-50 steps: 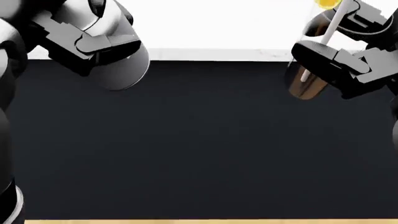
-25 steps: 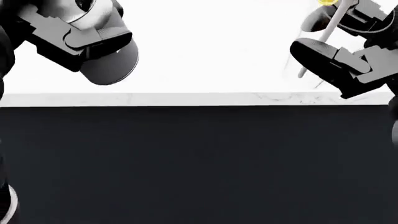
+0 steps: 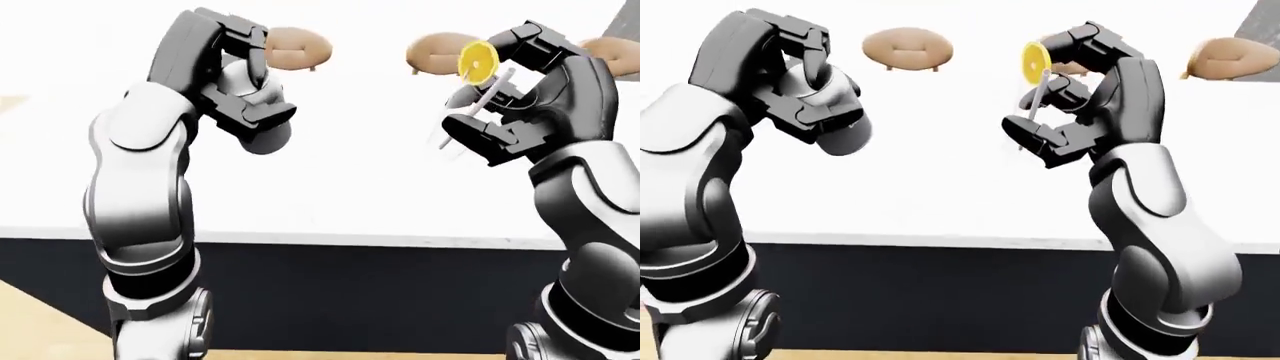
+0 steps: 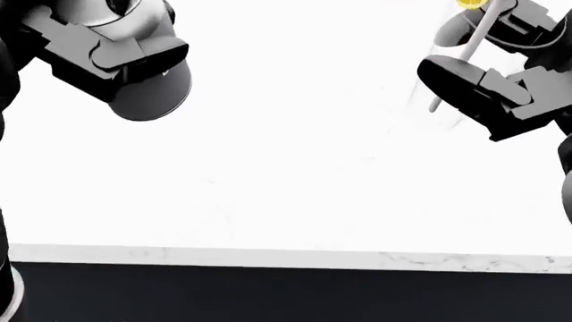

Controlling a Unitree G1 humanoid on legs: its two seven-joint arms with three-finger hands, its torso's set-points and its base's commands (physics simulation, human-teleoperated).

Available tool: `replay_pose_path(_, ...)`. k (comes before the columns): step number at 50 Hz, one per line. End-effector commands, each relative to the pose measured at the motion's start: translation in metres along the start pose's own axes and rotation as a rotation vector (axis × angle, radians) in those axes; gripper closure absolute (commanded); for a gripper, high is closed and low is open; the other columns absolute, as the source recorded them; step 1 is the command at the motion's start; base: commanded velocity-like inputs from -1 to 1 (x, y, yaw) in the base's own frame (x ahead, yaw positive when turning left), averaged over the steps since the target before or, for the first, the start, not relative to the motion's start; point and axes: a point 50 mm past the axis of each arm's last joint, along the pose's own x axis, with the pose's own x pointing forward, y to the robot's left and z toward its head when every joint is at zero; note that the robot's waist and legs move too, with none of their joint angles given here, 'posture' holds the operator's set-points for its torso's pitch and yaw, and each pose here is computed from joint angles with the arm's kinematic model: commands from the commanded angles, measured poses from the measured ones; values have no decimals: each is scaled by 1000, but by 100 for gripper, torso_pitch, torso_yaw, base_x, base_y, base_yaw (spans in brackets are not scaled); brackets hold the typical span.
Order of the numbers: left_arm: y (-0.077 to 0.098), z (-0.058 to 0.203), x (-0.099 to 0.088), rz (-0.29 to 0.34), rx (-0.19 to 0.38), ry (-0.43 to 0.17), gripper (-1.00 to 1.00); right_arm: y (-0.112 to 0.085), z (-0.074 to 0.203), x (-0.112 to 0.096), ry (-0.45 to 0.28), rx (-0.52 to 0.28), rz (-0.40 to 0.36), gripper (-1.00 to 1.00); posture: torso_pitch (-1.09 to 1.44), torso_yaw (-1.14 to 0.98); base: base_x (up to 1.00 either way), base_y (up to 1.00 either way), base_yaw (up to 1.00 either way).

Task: Move the drinks to the dining counter.

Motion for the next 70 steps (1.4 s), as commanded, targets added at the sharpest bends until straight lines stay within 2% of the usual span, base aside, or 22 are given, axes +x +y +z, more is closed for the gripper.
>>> replay_pose_path(1,12,15,-4,57,17,-64,100,4,17,-1,-92,3,18,100,0,0,0,0,0)
replay_pose_path(19,10,17,-2,51,29,-63,100,4,18,-2,-96,1,18,99,0,0,0,0,0)
replay_pose_path(29,-1,3,16,38,51,-31,100,3,20,-2,-100,3,16,99,0,0,0,0,0)
replay_pose_path(34,-3,-11,36,46,60,1,100,3,21,-2,-103,6,14,99,0,0,0,0,0)
replay_pose_path(39,-10,-24,54,57,44,18,100,2,20,-2,-102,13,11,99,0,0,0,0,0)
replay_pose_path(47,-19,-45,73,58,36,57,100,3,20,-2,-102,13,12,99,0,0,0,0,0)
replay_pose_path(52,-23,-57,80,61,38,78,100,3,19,-2,-101,12,12,99,0,0,0,0,0)
replay_pose_path(63,-35,-71,82,29,95,92,100,2,16,-3,-98,15,11,99,0,0,0,0,0)
replay_pose_path(64,-36,-73,82,25,95,94,84,2,16,-3,-98,15,11,100,0,0,0,0,0)
replay_pose_path(70,-40,-79,83,9,107,104,32,1,15,-3,-95,15,11,100,0,0,0,0,0)
